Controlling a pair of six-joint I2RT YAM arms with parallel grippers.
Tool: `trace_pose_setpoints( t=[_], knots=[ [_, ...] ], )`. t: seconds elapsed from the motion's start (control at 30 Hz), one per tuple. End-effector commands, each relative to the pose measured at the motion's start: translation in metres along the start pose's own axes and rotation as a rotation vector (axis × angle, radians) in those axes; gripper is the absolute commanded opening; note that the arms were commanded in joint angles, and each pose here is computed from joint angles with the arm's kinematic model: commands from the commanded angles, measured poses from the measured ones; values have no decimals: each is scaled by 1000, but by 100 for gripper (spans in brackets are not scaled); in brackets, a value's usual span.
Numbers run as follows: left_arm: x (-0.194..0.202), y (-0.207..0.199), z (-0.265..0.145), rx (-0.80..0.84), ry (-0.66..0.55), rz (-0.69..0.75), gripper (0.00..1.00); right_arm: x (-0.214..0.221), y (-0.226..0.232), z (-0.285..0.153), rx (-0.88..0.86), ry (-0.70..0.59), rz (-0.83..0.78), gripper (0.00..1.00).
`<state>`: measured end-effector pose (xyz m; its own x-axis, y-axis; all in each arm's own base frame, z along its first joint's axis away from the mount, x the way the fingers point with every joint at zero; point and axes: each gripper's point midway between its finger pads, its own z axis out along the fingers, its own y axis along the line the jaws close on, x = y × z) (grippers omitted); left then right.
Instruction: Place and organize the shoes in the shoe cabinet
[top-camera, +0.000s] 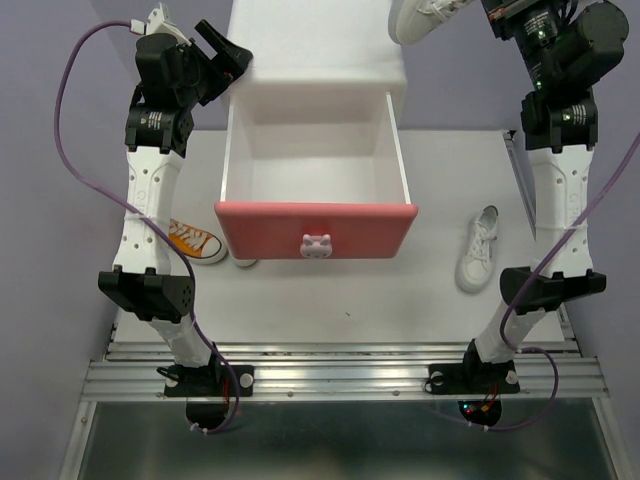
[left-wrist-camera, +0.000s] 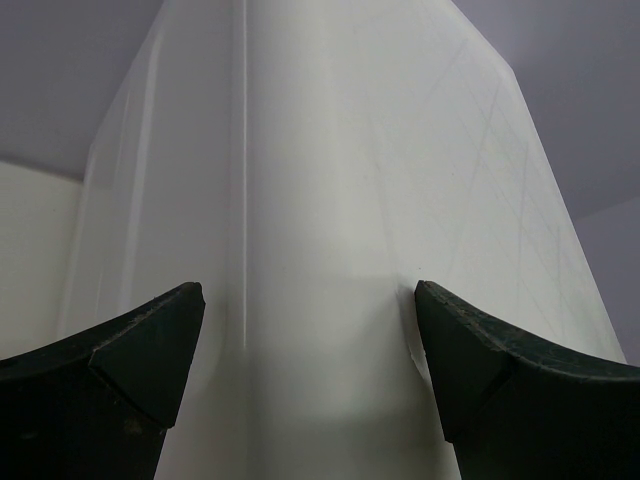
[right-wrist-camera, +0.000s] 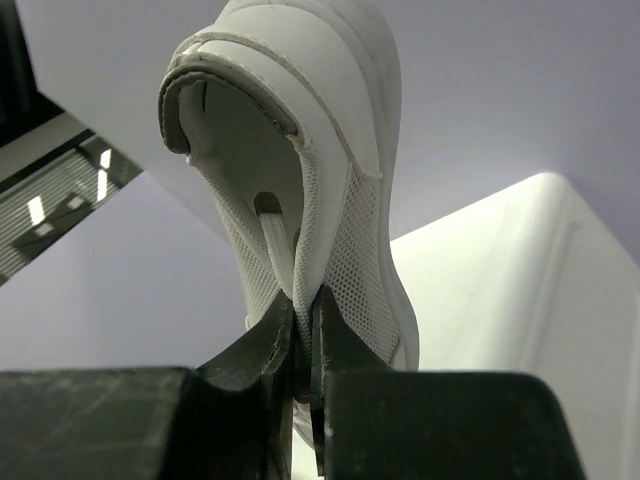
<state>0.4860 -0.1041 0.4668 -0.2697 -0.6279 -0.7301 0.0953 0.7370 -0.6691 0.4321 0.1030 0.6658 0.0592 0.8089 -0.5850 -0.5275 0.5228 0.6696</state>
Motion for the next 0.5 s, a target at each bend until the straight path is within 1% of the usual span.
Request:
trace_pose_setpoints(
  t=[0.0,0.17,0.2,0.37,0.43,0.47],
  knots=[
    [72,94,21,-299,228,22,96,-1,94,-18,-316,57,101,1],
    [70,93,20,-296,223,19,96,44,121,-23,-352,167,159,0],
    [69,93,20,-297,222,21,96,61,130,-26,-367,208,180,1],
    [70,93,19,-299,225,24,96,105,142,-39,-354,338,196,1],
    [72,95,19,-302,232,26,96,115,149,-45,-369,368,193,1],
    [74,96,18,-303,237,25,96,128,157,-51,-386,405,196,1]
  ],
)
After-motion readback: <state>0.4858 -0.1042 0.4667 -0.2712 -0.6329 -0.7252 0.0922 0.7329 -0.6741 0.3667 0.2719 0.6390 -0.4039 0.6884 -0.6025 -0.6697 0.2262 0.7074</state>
